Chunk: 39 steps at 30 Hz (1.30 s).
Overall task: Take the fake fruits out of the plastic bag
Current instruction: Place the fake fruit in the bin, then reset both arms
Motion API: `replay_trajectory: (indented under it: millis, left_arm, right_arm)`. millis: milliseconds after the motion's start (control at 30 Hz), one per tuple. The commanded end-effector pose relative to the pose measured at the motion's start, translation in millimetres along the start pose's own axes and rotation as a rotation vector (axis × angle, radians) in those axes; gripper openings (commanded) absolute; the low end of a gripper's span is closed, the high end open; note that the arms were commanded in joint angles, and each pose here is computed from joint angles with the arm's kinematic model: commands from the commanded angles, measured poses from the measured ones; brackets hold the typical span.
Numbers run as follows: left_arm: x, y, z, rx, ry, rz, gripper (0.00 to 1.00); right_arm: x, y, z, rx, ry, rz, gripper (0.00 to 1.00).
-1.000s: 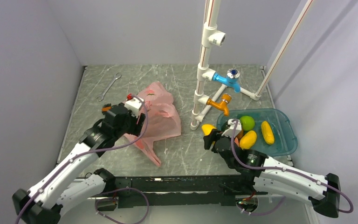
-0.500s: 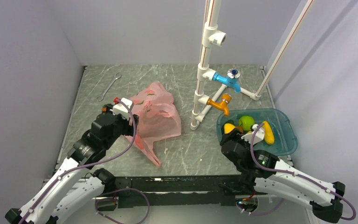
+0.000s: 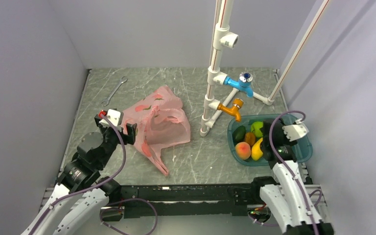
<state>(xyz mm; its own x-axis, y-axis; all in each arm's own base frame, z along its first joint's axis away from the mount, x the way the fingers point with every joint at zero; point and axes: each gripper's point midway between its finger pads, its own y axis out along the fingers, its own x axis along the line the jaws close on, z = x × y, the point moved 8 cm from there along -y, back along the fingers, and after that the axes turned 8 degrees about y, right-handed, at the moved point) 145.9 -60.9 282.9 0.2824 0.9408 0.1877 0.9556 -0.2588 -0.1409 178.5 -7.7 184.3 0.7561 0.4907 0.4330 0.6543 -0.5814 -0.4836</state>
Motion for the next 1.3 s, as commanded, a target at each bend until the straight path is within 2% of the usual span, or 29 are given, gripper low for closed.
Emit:
replay_trajectory:
  millis: [0, 133, 200, 267, 300, 367, 633, 867, 1100, 1267]
  left_arm:
    - [5.0, -4.6, -8.0, -0.071, -0.042, -0.038, 0.83]
    - [6.1, -9.2, -9.1, -0.097, -0.05, -0.036, 0.84]
    - [6.8, -10.5, -9.9, -0.105, -0.054, -0.038, 0.84]
    - [6.8, -11.3, -10.6, -0.109, -0.055, -0.036, 0.84]
    - [7.0, -11.6, -10.7, -0.111, -0.055, -0.036, 0.84]
    - [7.2, -12.4, -11.7, -0.116, -0.057, -0.035, 0.84]
    - [7.5, -15.6, -12.8, -0.133, -0.063, -0.029, 0.84]
    - [5.3, -17.4, -21.2, -0.183, -0.106, -0.004, 0.85]
    - [11.0, -31.9, -61.5, -0.246, -0.24, 0.004, 0.87]
    - [22.8, -59.2, -102.5, -0.375, -0.313, 0.018, 0.89]
  right_arm:
    - [-4.7, 34.7, -13.8, 0.039, 0.057, -0.026, 0.22]
    - [-14.9, 54.6, -12.8, 0.115, 0.04, 0.013, 0.33]
    - [-12.7, 55.7, -12.2, 0.137, -0.003, -0.015, 0.53]
    - [-12.0, 53.7, -11.9, 0.141, -0.021, -0.043, 0.77]
    - [-11.8, 52.3, -12.6, 0.137, -0.024, -0.056, 0.86]
    - [-12.2, 49.1, -14.4, 0.131, -0.029, -0.066, 0.96]
    - [-9.7, 32.3, -24.4, 0.151, -0.049, -0.086, 0.99]
    - [24.4, -6.7, -59.4, 0.186, -0.129, -0.31, 1.0]
    - [61.0, -65.5, -113.5, 0.09, -0.152, -0.576, 1.0]
    - [73.6, -112.3, -154.8, -0.039, -0.126, -0.704, 1.0]
